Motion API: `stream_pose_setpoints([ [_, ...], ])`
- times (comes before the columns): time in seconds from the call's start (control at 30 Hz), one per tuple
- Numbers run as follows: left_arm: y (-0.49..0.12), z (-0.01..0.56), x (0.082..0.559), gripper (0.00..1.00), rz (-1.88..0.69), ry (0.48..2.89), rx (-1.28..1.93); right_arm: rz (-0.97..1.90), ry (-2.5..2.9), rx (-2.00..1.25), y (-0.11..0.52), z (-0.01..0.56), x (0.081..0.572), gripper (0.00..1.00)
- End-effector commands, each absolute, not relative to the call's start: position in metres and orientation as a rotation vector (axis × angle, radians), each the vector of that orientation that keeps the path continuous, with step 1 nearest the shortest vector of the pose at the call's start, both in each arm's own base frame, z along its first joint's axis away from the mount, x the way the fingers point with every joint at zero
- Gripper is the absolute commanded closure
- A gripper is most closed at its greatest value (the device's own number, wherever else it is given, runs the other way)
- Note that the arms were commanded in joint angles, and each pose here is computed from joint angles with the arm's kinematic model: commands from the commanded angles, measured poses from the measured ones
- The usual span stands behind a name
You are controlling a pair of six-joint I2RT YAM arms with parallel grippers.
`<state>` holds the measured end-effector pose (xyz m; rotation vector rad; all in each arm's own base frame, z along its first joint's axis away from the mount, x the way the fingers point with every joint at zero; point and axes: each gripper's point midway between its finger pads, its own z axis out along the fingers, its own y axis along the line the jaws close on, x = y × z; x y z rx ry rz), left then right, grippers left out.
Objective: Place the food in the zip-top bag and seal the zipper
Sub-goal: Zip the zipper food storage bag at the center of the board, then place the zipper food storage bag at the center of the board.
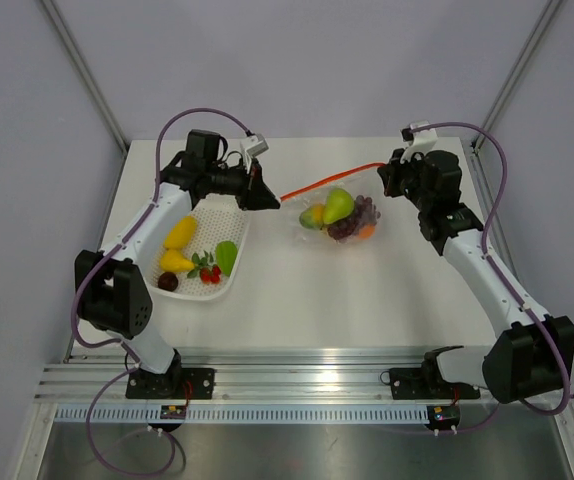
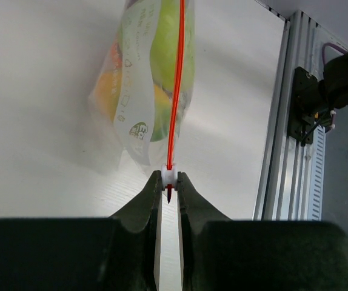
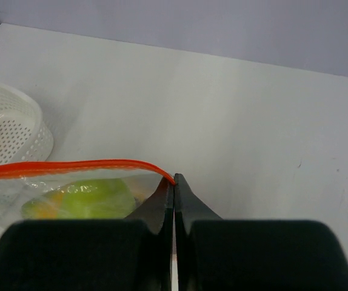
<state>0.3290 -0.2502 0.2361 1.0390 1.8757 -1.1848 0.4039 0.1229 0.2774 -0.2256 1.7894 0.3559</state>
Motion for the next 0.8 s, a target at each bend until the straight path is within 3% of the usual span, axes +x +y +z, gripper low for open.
stream_pose_setpoints([
  [0.0, -0.253, 0.268, 0.38, 1.0, -1.096, 1.854, 0.901, 0.216, 1.6, -0.163, 0.095, 0.346, 0.437, 1.0],
  [0.2, -0.268, 0.292, 0.448, 1.0, -0.981, 1.824, 0.767, 0.166, 1.546, -0.132, 0.083, 0.368, 0.484, 1.0],
  [0.43, -0.284, 0.322, 0.486, 1.0, -1.007, 1.73, 0.763, 0.169, 1.509, -0.129, 0.081, 0.367, 0.509, 1.0],
  [0.47, -0.284, 0.321, 0.484, 0.92, -1.014, 1.736, 0.77, 0.184, 1.501, -0.14, 0.083, 0.364, 0.505, 1.0],
  [0.5, -0.284, 0.313, 0.479, 0.68, -1.039, 1.763, 0.781, 0.197, 1.506, -0.144, 0.085, 0.357, 0.5, 0.92],
  [0.53, -0.283, 0.3, 0.471, 0.53, -1.065, 1.796, 0.784, 0.21, 1.534, -0.144, 0.085, 0.339, 0.485, 0.8],
  [0.6, -0.28, 0.283, 0.456, 0.33, -1.087, 1.84, 0.778, 0.27, 1.543, -0.187, 0.095, 0.326, 0.466, 0.47],
  [0.63, -0.277, 0.248, 0.441, 0.06, -1.128, 1.924, 0.761, 0.303, 1.567, -0.174, 0.095, 0.312, 0.449, 0.41],
  [0.7, -0.272, 0.262, 0.423, 0.01, -1.126, 1.881, 0.747, 0.353, 1.597, -0.143, 0.097, 0.3, 0.429, 0.29],
  [0.73, -0.267, 0.245, 0.41, 0.01, -1.135, 1.925, 0.728, 0.361, 1.603, -0.144, 0.096, 0.295, 0.414, 0.14],
  [0.77, -0.265, 0.257, 0.4, 0.01, -1.122, 1.903, 0.726, 0.361, 1.635, -0.13, 0.094, 0.287, 0.406, 0.12],
])
